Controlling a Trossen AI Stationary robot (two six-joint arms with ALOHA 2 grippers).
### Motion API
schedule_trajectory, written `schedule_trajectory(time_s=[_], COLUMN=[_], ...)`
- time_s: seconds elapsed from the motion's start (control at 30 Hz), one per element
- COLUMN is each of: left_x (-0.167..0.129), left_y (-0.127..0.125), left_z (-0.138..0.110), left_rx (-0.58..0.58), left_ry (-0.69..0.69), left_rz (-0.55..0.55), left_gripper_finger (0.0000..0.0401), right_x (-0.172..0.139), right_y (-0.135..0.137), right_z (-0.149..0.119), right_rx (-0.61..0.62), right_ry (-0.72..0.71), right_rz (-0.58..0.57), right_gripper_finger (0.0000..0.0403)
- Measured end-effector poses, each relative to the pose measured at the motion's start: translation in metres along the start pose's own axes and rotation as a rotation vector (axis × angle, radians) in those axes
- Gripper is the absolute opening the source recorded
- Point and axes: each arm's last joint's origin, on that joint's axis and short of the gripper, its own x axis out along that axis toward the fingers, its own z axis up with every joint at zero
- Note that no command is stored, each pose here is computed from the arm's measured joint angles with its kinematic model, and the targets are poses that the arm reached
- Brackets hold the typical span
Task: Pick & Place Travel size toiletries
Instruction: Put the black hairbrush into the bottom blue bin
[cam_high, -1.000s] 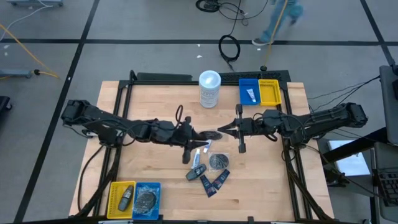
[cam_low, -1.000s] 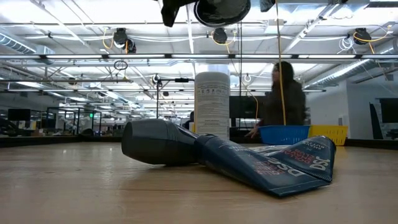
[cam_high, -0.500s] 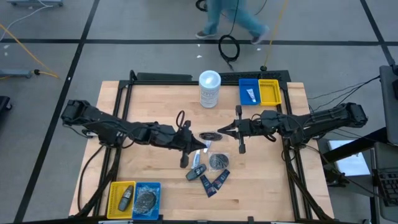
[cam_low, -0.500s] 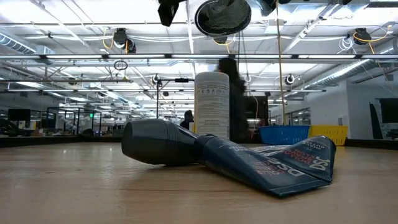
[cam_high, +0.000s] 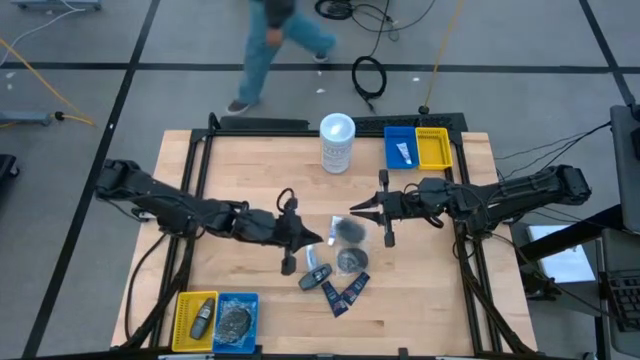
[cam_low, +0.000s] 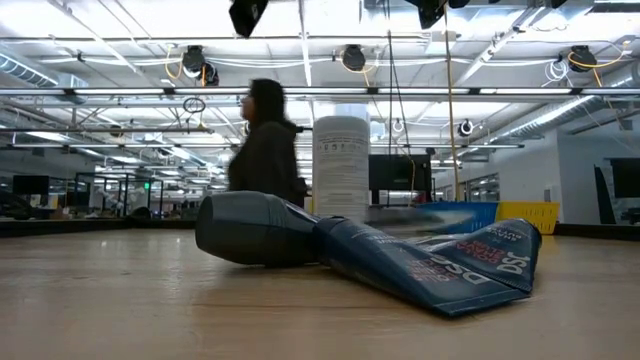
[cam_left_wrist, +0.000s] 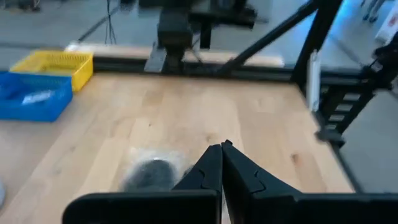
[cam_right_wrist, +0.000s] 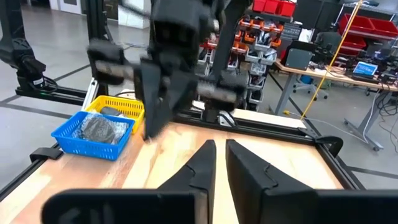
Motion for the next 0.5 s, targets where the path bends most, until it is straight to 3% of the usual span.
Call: schedule_trajectory(time_s=[0.23, 0.4, 0.5], left_x=[-0.008, -0.004, -0.003], left_y=[-0.004, 0.003, 0.005], left_z=[-0.005, -0.014, -0.015], left_rx=[-0.015, -0.076, -0.079], left_ry=[0.066, 0.144, 0.148], left_rz=[0.025, 0.074, 0.079], left_gripper_finger=[0.0, 0.0, 0.0], right_x=[0.0, -0.003, -0.007], right_y=[0.001, 0.003, 0.002], right_z=[-0.004, -0.022, -0.039], right_rx=[0.024, 0.066, 0.117], right_ry=[0.039, 0.232, 0.386], right_rz=[0.005, 0.014, -0.076], right_gripper_finger=[0.0052, 0.0058, 0.0064])
